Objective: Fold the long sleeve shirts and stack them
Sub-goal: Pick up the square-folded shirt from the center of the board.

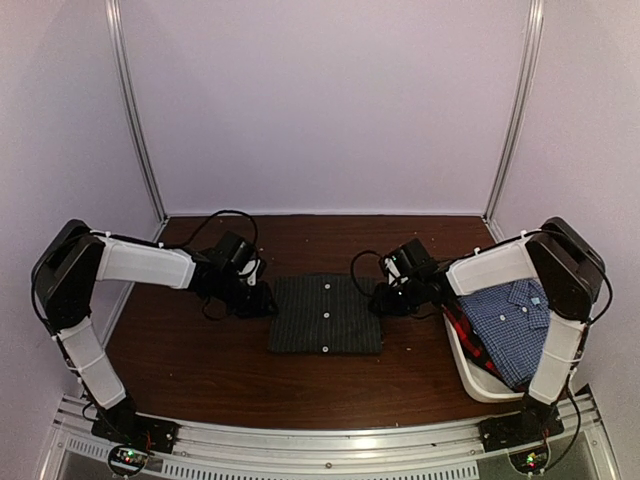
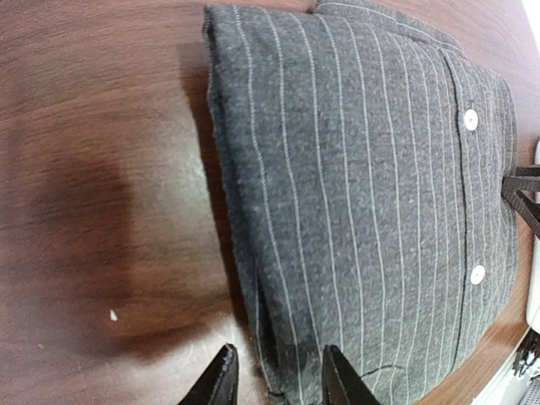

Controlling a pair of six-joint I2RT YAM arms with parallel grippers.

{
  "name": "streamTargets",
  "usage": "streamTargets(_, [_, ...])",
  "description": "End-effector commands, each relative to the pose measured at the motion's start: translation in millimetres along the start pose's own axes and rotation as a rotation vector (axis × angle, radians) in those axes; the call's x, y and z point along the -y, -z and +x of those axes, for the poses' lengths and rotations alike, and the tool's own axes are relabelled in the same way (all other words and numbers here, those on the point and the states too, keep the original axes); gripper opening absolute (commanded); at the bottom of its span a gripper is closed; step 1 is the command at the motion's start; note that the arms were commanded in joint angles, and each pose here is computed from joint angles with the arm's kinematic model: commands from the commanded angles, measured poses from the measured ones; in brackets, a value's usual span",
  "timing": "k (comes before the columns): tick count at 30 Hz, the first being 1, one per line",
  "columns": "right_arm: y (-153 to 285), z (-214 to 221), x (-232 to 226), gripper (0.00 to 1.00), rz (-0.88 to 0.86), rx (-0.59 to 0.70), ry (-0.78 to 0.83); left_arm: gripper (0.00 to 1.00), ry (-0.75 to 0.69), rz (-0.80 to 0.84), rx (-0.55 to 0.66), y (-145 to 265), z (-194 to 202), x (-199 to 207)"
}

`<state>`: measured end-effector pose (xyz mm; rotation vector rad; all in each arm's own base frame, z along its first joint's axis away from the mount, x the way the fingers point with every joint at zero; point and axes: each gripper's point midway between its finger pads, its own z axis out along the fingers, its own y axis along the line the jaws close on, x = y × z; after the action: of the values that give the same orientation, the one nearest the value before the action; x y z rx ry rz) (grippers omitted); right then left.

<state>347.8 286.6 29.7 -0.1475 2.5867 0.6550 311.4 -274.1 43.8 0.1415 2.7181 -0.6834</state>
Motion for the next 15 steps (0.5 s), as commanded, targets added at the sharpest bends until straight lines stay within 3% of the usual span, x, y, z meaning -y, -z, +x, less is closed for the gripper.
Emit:
streamTargets(1, [-4.3,8.6,6.4,0.32,0.011,-0.022,0.007,0.36,-0.020,0.045,0.009,-5.9,-11.4,11.6])
streamTargets(15, [18.4,2.1,4.1,0.32,0.016,0.018,0.021,0.37,0.003,0.032,-0.036,-25.3,-6.7,6.7])
